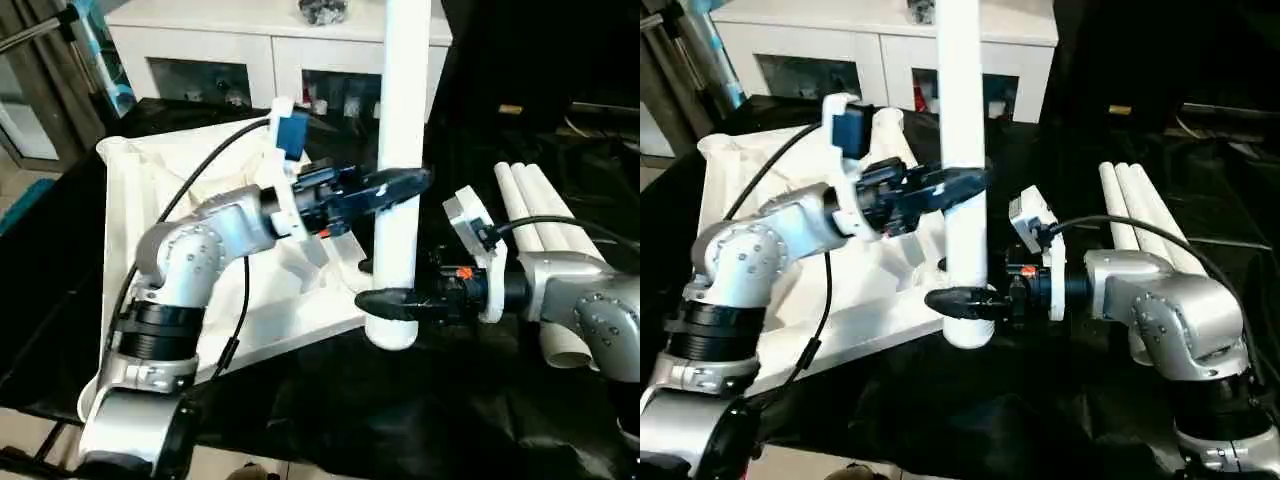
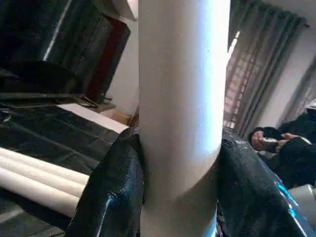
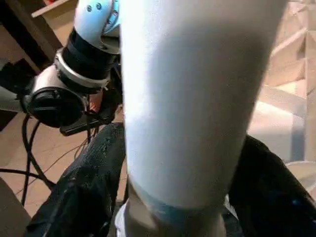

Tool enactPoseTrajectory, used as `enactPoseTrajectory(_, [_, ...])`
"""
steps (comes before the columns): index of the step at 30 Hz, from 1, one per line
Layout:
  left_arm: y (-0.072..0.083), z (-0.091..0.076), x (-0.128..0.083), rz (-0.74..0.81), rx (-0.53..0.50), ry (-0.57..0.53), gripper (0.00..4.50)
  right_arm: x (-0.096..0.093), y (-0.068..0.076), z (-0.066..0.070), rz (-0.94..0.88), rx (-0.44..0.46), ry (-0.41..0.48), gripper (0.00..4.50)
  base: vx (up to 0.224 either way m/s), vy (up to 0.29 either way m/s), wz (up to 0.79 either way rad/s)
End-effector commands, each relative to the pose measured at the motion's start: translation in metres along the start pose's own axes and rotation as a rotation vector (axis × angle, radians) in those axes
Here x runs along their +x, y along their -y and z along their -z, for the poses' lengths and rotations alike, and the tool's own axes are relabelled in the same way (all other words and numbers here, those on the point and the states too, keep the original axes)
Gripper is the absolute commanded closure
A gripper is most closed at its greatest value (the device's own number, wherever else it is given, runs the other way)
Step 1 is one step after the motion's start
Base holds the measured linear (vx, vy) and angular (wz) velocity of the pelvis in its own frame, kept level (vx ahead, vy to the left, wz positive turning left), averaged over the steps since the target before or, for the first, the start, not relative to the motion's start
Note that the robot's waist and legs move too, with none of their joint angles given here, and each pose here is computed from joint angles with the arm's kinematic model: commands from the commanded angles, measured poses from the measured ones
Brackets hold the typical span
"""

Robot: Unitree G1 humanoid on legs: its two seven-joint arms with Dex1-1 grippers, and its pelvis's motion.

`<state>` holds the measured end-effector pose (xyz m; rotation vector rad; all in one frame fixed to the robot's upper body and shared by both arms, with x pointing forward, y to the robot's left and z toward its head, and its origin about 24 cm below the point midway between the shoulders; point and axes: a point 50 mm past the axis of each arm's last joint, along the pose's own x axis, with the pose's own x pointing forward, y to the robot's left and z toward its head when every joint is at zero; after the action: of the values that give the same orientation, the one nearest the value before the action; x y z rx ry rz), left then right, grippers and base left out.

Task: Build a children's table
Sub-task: Pick table leg

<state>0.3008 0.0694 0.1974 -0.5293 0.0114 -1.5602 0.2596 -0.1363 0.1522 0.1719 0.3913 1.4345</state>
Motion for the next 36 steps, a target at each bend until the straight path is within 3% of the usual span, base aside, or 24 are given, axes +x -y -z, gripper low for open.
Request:
enactPoseTrajectory(1, [0.006,-0.005,0.003,0.050,0.014,-0.005,2.66,0.001,-0.001,-0.003,-0.017,-0.013,-0.008,1.76,0.000,0.000,0.00])
enactPoseTrajectory(9, [0.007,-0.005,0.003,0.069,-0.001,0.000,2.66,0.004,-0.004,-0.002,-0.044,0.001,0.002,2.50,0.000,0.000,0.00])
enactPoseTrajectory(15, [0.007,-0.004,0.004,0.081,-0.019,0.011,2.66,0.008,-0.006,-0.002,-0.038,0.004,0.027,2.59,0.000,0.000,0.00])
enactPoseTrajectory(17, [0.003,-0.002,0.004,0.021,-0.018,0.011,2.10,0.009,-0.004,-0.003,-0.007,-0.002,0.054,2.59,0.000,0.000,0.00])
enactPoseTrajectory(22, [-0.002,-0.003,0.005,-0.054,-0.020,0.057,1.61,0.014,0.001,-0.006,0.068,-0.024,0.086,2.60,0.000,0.000,0.00])
enactPoseTrajectory(23, [-0.006,-0.002,0.007,-0.147,0.041,0.055,1.54,0.017,0.004,-0.007,0.130,-0.056,0.085,2.60,0.000,0.000,0.00])
enactPoseTrajectory(24, [-0.006,-0.002,0.007,-0.147,0.041,0.055,1.54,0.017,0.004,-0.007,0.130,-0.056,0.085,2.60,0.000,0.000,0.00])
enactPoseTrajectory(27, [-0.020,0.003,0.011,-0.388,0.086,0.026,1.57,0.025,0.013,-0.011,0.280,-0.107,0.093,2.60,0.000,0.000,0.00])
enactPoseTrajectory(29, [-0.023,0.003,0.011,-0.441,0.088,0.024,1.57,0.027,0.015,-0.013,0.314,-0.111,0.096,2.60,0.000,0.000,0.00])
enactPoseTrajectory(31, [-0.037,-0.001,0.011,-0.716,0.088,0.074,1.57,0.036,0.022,-0.020,0.436,-0.145,0.115,2.60,0.000,0.000,0.00])
enactPoseTrajectory(36, [-0.042,-0.004,0.013,-0.885,0.125,0.110,1.57,0.044,0.025,-0.023,0.496,-0.141,0.131,2.60,0.000,0.000,0.00])
